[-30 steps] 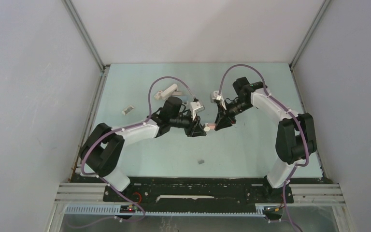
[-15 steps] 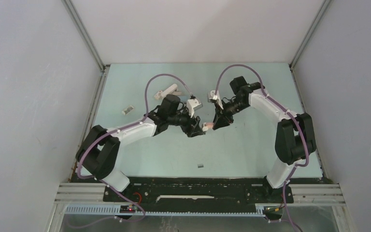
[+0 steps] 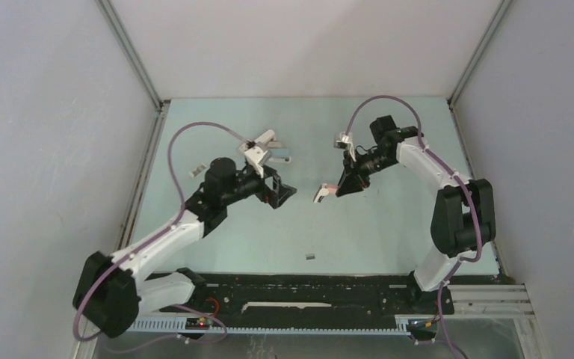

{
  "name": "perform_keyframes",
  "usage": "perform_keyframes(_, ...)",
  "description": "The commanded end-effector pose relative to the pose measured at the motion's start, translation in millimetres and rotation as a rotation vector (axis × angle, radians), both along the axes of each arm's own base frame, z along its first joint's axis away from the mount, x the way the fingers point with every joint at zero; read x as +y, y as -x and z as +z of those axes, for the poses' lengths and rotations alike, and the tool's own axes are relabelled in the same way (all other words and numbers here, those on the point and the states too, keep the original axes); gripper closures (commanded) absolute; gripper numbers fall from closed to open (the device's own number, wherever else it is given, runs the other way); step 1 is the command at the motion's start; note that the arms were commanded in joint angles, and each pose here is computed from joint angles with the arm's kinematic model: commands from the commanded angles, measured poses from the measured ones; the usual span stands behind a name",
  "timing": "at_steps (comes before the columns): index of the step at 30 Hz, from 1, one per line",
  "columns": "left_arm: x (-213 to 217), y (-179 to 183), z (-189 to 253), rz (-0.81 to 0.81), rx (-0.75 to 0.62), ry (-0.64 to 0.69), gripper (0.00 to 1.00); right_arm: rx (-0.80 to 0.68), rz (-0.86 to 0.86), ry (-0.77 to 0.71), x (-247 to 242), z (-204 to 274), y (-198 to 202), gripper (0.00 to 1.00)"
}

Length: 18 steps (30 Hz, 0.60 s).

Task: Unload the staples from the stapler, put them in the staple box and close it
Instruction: Unload the staple at the center of the board, then place the stapler at the center of the board.

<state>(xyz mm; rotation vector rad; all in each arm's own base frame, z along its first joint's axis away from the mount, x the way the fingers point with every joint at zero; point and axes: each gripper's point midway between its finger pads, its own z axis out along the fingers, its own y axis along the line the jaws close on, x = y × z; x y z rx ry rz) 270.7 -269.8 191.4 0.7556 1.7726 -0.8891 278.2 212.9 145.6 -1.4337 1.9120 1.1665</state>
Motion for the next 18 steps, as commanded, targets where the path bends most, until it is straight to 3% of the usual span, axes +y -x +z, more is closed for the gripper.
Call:
perform_keyframes(1,53,-24,21,0.287,-0.116,-0.005,0.0,-0.007,-0.083,-0.02,-16,24,-3,1.0)
perform_keyframes(6,86,-25,25,0.4,-0.076,0.034,0.0,-0.043,-0.227,0.112,-54,24,-30,1.0)
perform_keyframes(11,88,-19,8,0.385,0.023,0.002,0.0,-0.091,-0.402,0.339,-109,28,-71,1.0)
perform_keyframes(18,92,-18,6,0.41,0.023,0.0,0.0,-0.093,-0.601,0.639,-196,17,-112,1.0)
